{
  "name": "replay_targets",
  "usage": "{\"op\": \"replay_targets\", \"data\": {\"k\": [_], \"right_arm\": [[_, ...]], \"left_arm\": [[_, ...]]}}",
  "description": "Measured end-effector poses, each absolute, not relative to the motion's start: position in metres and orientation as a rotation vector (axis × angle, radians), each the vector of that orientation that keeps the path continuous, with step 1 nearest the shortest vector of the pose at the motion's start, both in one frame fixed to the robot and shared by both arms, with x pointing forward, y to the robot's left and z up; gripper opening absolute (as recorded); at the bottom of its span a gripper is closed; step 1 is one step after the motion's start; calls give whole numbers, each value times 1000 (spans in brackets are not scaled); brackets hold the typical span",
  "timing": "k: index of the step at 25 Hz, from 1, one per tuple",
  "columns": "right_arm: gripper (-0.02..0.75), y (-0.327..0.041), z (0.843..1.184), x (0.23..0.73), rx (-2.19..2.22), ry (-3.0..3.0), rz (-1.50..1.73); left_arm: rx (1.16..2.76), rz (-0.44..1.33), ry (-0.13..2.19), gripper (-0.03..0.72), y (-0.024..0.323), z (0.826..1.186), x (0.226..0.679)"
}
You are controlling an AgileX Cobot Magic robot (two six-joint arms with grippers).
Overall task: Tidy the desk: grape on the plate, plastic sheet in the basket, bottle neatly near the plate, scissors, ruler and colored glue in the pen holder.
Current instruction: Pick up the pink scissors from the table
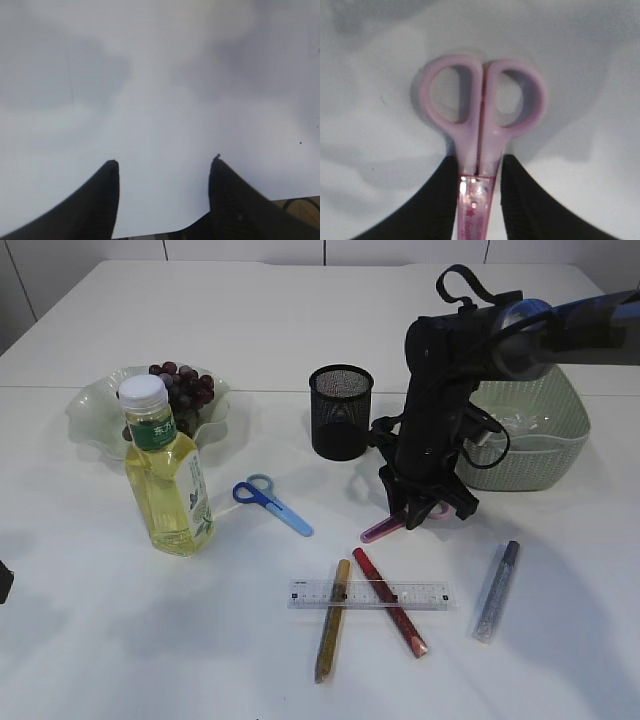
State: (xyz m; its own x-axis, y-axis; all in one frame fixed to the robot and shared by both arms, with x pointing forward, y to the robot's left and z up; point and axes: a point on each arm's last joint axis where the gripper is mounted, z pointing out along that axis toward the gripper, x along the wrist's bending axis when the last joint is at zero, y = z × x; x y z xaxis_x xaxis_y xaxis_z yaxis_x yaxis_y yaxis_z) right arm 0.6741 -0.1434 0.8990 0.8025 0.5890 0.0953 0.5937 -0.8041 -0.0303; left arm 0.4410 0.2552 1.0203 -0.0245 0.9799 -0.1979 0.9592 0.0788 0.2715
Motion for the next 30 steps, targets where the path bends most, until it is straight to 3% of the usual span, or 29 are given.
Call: {"op": "replay_targets", "data": {"k": [5, 10, 14, 30], "right_arm": [[259, -143, 899, 674, -2927, -961, -125], [413, -142, 902, 677, -2924, -960, -139], [471, -141, 909, 684, -2934, -981, -156], [483, -139, 929, 685, -2915, -1068, -97]], "left_arm": [[1929, 88, 2034, 416, 255, 1020, 441], [1929, 88, 2034, 416, 255, 1020, 441], [1929, 88, 2034, 416, 255, 1020, 441], [1929, 88, 2034, 416, 255, 1020, 441]]}}
